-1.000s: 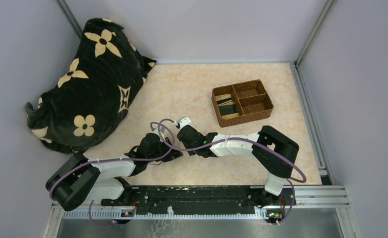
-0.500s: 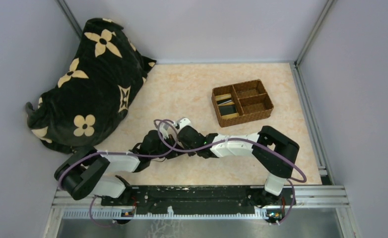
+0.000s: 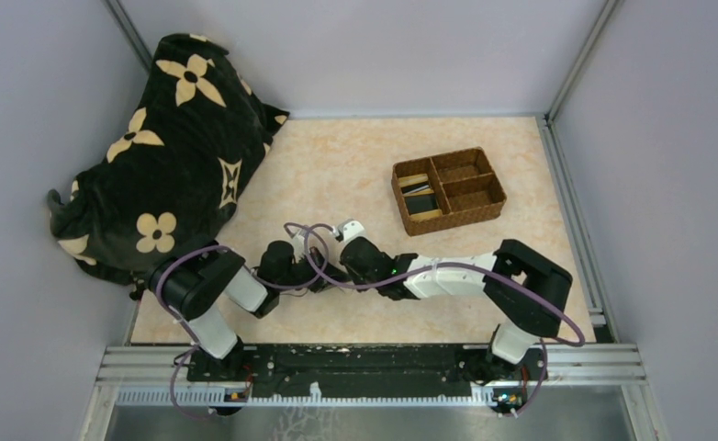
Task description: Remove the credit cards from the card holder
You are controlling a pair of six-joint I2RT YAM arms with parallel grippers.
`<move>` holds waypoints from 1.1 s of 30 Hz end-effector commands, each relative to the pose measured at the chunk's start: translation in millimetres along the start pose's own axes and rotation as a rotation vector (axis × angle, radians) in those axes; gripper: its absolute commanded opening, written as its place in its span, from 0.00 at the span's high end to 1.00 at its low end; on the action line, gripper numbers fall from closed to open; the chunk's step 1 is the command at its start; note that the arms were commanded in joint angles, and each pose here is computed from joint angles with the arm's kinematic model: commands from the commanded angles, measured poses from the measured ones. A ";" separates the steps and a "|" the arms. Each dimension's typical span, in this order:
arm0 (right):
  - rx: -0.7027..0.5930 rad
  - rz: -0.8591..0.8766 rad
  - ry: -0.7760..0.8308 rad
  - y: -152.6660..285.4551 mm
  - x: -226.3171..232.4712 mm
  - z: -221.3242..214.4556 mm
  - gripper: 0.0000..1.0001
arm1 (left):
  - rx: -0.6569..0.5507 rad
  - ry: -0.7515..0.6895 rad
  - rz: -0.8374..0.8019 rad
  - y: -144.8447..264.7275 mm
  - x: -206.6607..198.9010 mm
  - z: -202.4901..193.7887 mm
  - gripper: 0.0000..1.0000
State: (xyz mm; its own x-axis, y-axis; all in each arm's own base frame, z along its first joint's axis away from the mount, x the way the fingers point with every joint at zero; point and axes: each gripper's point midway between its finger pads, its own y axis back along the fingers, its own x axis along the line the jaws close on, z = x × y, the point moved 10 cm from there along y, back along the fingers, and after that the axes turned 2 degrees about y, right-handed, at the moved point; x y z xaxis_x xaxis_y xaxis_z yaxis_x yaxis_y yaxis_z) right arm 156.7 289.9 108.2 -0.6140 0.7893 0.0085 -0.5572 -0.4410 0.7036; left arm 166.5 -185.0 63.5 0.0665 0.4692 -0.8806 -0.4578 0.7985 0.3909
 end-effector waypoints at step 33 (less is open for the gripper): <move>-0.102 -0.008 0.024 7.2 -8.2 41.1 0.48 | -0.077 -0.119 0.239 23.2 -0.7 12.5 1.00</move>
State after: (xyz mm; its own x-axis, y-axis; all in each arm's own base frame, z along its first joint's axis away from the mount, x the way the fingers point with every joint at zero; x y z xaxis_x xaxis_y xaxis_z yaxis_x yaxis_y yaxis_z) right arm 164.9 287.0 134.4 -0.6263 0.7793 0.0223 -0.5850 -0.4887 0.6472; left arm 163.2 -172.8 80.7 0.0712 0.5463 -0.8345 -0.5084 0.7397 0.4409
